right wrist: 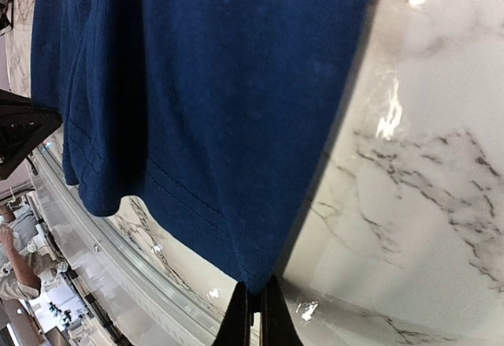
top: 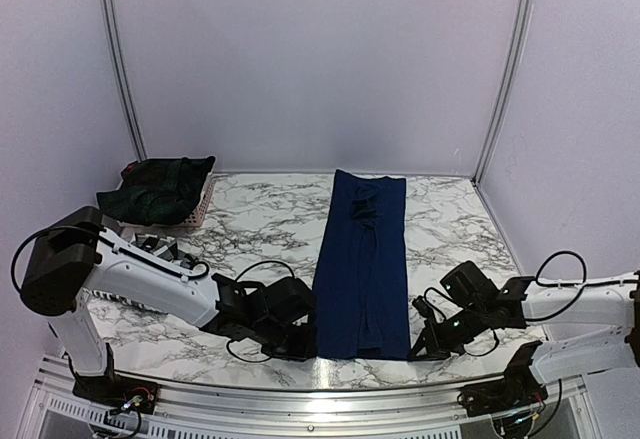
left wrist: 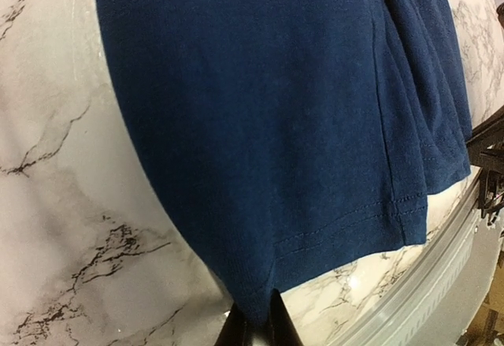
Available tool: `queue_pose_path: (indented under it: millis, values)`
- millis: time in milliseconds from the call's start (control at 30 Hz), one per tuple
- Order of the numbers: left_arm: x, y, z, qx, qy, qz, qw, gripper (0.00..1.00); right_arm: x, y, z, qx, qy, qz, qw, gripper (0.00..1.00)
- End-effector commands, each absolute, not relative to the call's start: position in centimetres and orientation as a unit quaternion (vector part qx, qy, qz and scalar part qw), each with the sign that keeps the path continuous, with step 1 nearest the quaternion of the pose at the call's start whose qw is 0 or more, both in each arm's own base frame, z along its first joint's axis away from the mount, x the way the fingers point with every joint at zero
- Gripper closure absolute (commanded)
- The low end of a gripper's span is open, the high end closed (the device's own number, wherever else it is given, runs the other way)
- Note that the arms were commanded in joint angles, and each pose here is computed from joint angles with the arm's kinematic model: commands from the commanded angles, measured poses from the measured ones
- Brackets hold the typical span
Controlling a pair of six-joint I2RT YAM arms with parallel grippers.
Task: Fold and stack the mixed laundry pile
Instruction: Pick up the rectangle-folded T-shirt from the center of the board.
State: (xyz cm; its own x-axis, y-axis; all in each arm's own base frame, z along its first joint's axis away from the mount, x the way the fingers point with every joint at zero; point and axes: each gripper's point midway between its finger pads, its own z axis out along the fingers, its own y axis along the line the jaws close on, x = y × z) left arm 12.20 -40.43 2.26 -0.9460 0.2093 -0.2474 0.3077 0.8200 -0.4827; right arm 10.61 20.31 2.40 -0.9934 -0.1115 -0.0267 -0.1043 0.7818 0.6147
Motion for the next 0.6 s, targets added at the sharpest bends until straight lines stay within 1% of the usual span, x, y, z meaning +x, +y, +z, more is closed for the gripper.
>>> queue_pose_path:
  millis: [0,67,133,233,367,467,567]
  values:
    - [11.8,-39.1,2.5,0.132,0.953,-0.255,0.092,0.88,10.4,19.4,2.5,0.059,-0.952,-0.299,0.005,1.00]
    - [12.1,-38.2,3.1,0.115,0.954,-0.256,0.104,0.77,10.3,19.3,2.7,0.059,-0.953,-0.299,0.003,1.00]
    - [12.7,-37.2,3.7,0.099,0.955,-0.255,0.114,0.70,10.3,19.3,2.9,0.058,-0.952,-0.302,0.000,1.00]
    - [13.6,-36.4,4.4,0.086,0.954,-0.255,0.132,0.64,10.4,19.4,3.0,0.059,-0.950,-0.306,-0.003,1.00]
    - [14.2,-37.1,4.1,0.095,0.954,-0.253,0.129,0.63,10.4,19.6,3.2,0.061,-0.949,-0.309,-0.004,1.00]
    - [13.9,-38.7,3.6,0.112,0.953,-0.260,0.110,0.65,10.3,19.4,3.5,0.063,-0.949,-0.310,-0.005,1.00]
    - [13.7,-39.6,3.0,0.119,0.953,-0.260,0.097,0.70,10.2,19.2,3.6,0.063,-0.949,-0.308,-0.007,1.00]
